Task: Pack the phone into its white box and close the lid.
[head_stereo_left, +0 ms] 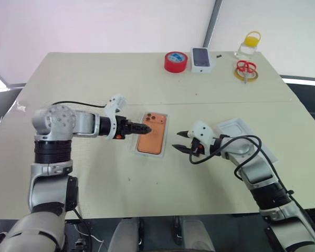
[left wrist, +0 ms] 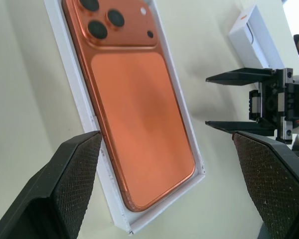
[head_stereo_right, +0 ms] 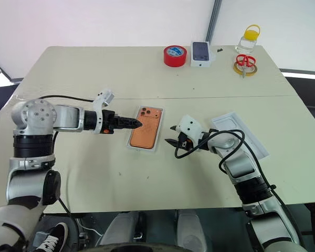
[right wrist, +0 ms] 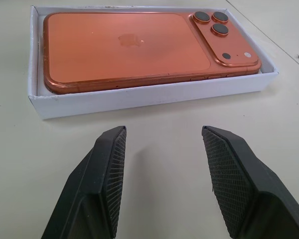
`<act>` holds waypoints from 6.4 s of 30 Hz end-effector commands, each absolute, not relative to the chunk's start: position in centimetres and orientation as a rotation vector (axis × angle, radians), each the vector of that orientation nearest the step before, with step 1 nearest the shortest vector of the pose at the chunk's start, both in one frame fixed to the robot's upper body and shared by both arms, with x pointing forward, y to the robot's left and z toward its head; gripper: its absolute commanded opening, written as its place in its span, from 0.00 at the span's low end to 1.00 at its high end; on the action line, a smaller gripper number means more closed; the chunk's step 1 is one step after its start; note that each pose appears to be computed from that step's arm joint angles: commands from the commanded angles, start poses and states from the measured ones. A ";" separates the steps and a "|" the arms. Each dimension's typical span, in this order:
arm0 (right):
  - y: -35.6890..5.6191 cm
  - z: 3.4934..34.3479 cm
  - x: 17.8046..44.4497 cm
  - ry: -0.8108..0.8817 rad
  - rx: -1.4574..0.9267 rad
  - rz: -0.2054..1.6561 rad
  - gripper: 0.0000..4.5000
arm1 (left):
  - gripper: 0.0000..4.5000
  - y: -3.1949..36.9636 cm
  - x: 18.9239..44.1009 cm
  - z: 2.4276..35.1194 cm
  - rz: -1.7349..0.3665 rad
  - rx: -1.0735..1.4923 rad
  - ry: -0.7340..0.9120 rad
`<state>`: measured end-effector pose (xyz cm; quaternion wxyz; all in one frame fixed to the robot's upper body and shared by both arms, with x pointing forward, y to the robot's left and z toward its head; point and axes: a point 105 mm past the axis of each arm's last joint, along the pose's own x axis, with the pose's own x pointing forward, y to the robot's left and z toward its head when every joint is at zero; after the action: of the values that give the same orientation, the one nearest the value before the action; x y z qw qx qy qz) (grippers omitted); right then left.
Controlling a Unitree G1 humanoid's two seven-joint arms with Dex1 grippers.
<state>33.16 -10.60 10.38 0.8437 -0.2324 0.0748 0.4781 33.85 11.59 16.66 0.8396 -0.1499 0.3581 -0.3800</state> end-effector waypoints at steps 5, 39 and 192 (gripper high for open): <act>-10.7 12.1 34.4 0.066 -0.502 0.951 0.56 | 0.93 17.4 37.2 16.4 -0.554 0.058 0.365; -15.2 9.5 34.2 0.164 -0.762 0.883 0.00 | 0.01 -0.3 32.7 9.6 -1.258 0.084 0.371; -9.6 20.7 32.5 0.105 0.516 0.841 0.00 | 0.50 9.7 32.6 16.4 -1.116 0.178 -0.208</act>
<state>33.48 -10.55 17.75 0.8913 0.2276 0.1009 0.3789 32.41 9.47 14.52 0.8389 0.0860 -0.0696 -0.5329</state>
